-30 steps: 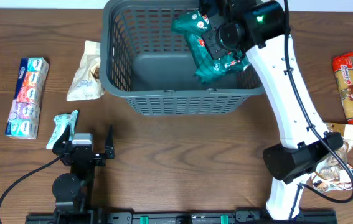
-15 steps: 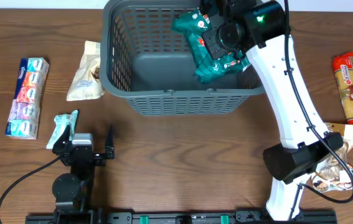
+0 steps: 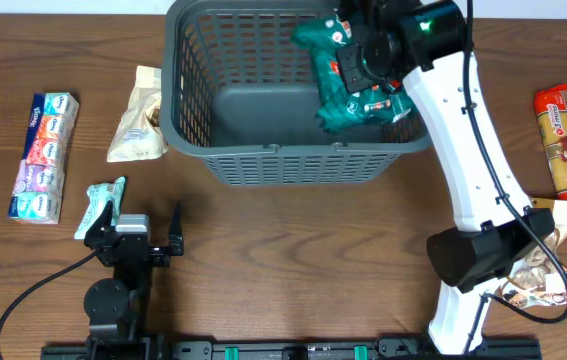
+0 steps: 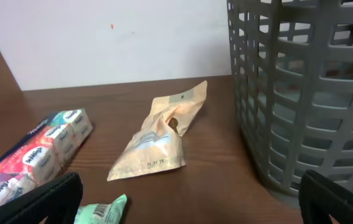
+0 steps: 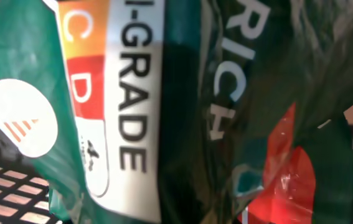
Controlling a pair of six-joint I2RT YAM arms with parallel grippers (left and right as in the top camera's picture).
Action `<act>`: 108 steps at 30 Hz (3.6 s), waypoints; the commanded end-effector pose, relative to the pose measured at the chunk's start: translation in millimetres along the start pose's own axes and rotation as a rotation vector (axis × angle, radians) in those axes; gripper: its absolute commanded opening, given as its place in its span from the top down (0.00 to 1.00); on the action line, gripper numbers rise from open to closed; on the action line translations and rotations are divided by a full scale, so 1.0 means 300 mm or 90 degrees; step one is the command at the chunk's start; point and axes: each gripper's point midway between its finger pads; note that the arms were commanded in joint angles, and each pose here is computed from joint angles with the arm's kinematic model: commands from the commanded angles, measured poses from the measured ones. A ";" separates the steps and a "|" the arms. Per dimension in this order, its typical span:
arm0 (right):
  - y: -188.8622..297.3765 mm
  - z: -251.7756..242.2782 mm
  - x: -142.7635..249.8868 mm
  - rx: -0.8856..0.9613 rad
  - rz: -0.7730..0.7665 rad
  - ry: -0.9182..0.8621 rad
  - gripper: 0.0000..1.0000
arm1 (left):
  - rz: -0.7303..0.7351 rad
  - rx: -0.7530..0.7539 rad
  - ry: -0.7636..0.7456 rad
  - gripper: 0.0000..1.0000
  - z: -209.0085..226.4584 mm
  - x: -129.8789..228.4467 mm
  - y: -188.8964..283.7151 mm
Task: Pack container
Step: 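Lower the bag into the basket and open the right gripper, then withdraw the right gripper back toward the San Remo spaghetti pack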
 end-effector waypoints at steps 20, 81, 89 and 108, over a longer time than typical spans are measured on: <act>-0.080 -0.030 0.034 0.017 0.021 -0.010 0.01 | 0.026 -0.001 -0.003 0.01 -0.004 0.053 -0.006; -0.050 -1.349 0.588 0.297 0.138 -0.385 0.16 | 0.026 -0.001 -0.003 0.01 -0.004 0.053 -0.006; -0.198 -1.356 0.661 0.267 0.150 -0.304 0.06 | 0.026 -0.001 -0.003 0.01 -0.004 0.053 -0.006; -0.175 -1.432 0.790 0.241 0.163 -0.375 0.01 | 0.026 -0.001 -0.003 0.01 -0.004 0.053 -0.006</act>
Point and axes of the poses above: each gripper's point midway between its finger pads, its own y axis back along the fingers, its own z axis along the line the jaws close on, x = y × z, and after that the axes turned 7 degrees about -y, right-handed
